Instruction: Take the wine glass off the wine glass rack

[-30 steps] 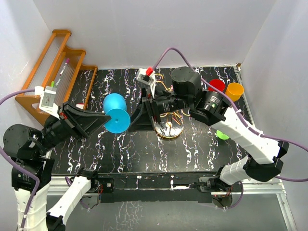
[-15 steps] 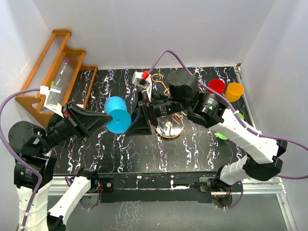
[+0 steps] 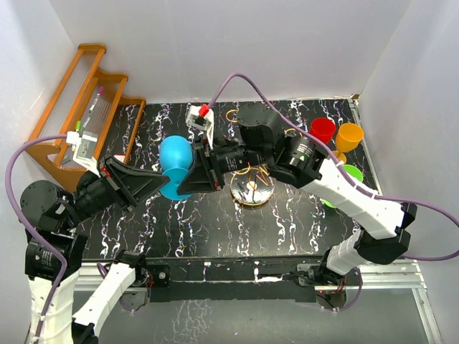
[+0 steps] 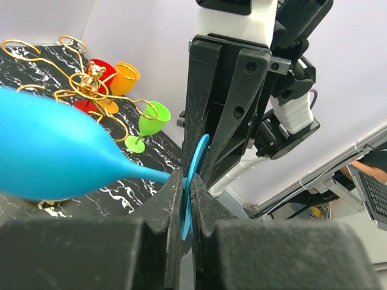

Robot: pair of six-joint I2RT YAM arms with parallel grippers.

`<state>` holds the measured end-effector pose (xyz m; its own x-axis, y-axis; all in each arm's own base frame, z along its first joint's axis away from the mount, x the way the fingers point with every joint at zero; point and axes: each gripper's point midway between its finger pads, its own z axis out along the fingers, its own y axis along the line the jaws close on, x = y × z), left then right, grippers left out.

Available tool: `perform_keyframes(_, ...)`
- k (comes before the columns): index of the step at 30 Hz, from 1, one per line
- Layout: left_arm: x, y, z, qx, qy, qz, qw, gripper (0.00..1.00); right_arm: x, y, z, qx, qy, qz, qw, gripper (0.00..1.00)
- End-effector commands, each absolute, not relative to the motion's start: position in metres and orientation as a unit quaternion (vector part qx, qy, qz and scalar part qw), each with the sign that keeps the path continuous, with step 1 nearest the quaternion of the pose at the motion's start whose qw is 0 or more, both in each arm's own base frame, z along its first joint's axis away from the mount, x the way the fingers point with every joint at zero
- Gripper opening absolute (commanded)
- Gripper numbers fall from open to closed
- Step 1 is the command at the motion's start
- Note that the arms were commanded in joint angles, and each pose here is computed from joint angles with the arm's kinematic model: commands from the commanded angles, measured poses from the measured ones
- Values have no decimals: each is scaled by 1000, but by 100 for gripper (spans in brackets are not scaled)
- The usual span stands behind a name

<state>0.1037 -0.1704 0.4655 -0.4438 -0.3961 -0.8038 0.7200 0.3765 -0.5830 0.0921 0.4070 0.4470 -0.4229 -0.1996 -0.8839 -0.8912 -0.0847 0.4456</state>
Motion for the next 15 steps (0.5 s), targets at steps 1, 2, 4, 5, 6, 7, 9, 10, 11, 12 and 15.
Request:
perform_keyframes(1,105,-167,461,101,669,-537,504,13,104,404,468,-438,602,554,373,8)
perform_keyframes(2,107,-164,461,84,676,-530,505,19,109,400,464,-433,610,540,385,8)
perform_keyframes(4,112,-158,459,44,691,-522,498,26,119,393,453,-431,624,507,409,8)
perform_keyframes(5,113,-156,459,20,696,-524,490,29,124,389,447,-431,631,486,424,8)
perform_keyframes(6,114,-154,458,-1,701,-525,483,31,129,385,438,-441,633,460,440,8)
perform_keyframes(7,114,-153,458,-17,704,-526,476,34,134,381,431,-446,636,433,457,8)
perform_keyframes(9,113,-154,454,-43,714,-534,450,39,143,375,414,-462,637,368,494,8)
perform_keyframes(10,111,-155,453,-50,720,-537,437,40,147,371,407,-470,632,338,514,8)
perform_keyframes(11,111,-156,449,-62,727,-539,420,41,150,368,400,-480,624,306,535,8)
perform_keyframes(12,110,-157,446,-69,733,-542,404,42,155,364,394,-485,616,274,557,8)
perform_keyframes(15,106,-163,434,-94,747,-556,351,44,163,354,387,-493,578,207,617,8)
